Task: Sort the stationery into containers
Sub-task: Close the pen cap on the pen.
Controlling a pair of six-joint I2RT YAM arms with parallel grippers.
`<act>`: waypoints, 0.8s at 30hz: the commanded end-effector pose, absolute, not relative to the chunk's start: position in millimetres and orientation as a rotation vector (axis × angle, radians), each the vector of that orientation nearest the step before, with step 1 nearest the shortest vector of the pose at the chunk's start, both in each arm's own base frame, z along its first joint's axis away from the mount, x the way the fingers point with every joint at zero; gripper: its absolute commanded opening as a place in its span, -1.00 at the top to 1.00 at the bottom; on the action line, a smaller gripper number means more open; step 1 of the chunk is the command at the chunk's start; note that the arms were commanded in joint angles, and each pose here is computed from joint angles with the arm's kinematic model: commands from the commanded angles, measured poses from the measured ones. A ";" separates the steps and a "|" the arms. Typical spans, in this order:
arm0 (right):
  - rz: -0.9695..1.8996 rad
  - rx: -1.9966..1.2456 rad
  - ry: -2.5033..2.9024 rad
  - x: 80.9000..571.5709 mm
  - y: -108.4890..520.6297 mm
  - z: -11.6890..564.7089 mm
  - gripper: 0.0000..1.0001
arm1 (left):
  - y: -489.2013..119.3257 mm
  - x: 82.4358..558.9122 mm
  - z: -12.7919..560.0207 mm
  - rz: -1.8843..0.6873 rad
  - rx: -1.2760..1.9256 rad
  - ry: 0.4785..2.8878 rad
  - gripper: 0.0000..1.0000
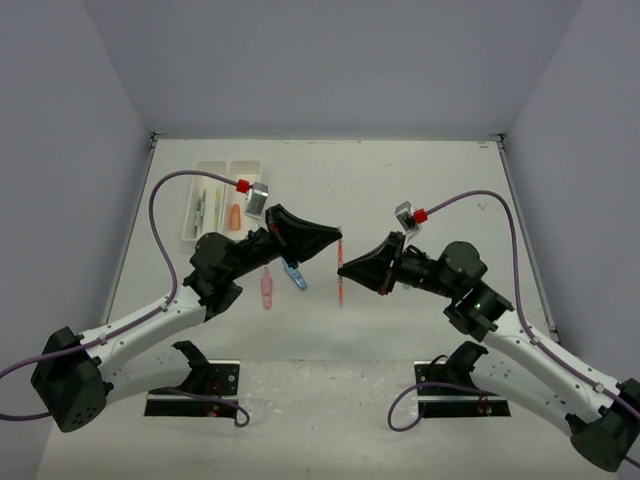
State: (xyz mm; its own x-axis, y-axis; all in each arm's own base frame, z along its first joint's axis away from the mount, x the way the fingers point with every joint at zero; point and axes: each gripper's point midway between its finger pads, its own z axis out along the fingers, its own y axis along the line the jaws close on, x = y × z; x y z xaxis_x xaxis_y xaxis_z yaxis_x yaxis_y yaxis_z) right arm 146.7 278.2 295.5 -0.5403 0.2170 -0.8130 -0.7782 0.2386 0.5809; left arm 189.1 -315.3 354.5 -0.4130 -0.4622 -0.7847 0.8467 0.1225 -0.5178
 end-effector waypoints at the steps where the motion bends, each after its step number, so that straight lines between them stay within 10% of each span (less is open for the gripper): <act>1: 1.401 -0.521 1.556 151.9 273.7 327.9 1.00 | -313.9 180.2 357.5 -1.574 0.450 1.282 1.00; 20: 1.236 -0.505 1.428 171.7 262.3 376.9 1.00 | -327.3 186.6 312.1 -1.527 0.494 1.489 0.97; 24: 1.281 -0.573 1.451 165.7 272.7 365.9 1.00 | -324.2 189.4 319.0 -1.497 0.476 1.486 0.33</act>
State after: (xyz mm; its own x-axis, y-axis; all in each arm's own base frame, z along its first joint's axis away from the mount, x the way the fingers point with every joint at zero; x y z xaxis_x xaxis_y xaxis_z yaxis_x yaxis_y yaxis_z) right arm 164.2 270.6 303.5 -0.4682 0.1750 -0.8661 -0.7847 0.3682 0.4986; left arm 192.7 -321.2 339.1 -0.4511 -0.4226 -0.7861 0.8246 0.1395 -0.5482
